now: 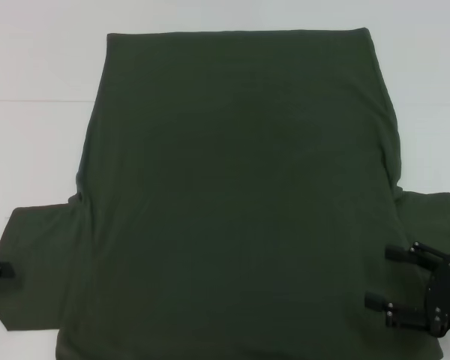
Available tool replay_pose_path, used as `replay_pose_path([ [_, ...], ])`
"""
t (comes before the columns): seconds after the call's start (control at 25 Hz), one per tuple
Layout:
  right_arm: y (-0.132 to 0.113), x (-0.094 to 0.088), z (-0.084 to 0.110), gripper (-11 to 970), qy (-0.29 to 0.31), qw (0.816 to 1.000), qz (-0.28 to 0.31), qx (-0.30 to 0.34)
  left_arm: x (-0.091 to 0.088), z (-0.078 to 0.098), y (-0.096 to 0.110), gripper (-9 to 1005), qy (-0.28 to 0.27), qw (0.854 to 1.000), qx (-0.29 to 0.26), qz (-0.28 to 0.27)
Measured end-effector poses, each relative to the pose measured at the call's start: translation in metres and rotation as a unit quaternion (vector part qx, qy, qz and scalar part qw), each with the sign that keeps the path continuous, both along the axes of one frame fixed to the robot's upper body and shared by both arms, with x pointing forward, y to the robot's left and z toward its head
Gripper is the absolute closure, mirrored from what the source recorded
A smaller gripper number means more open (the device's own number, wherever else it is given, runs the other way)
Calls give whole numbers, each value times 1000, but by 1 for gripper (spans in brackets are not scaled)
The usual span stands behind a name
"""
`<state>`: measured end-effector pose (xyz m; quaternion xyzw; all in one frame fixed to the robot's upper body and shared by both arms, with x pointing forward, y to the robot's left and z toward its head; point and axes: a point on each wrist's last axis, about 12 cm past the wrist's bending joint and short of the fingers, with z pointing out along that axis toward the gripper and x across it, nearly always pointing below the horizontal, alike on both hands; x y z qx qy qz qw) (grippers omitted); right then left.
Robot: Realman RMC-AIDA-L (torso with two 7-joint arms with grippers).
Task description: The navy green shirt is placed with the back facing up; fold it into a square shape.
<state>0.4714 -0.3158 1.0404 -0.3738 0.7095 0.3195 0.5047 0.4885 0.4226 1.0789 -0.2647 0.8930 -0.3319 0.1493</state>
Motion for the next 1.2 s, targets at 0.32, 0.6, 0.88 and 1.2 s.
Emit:
replay_pose_path([
  [0.32,0,0,0,35,0,1000,1,1,2,0,2,158,-4,1000,10,4],
  [0.6,0,0,0,35,1,1000,2,0,5,0,1,158,-7,1000,12,4],
  [0.88,0,0,0,34,1,1000,2,0,7,-2,-2,158,-5,1000,6,-1],
  [1.2,0,0,0,34,1,1000,2,0,7,-2,-3,157,-5,1000,6,-2],
])
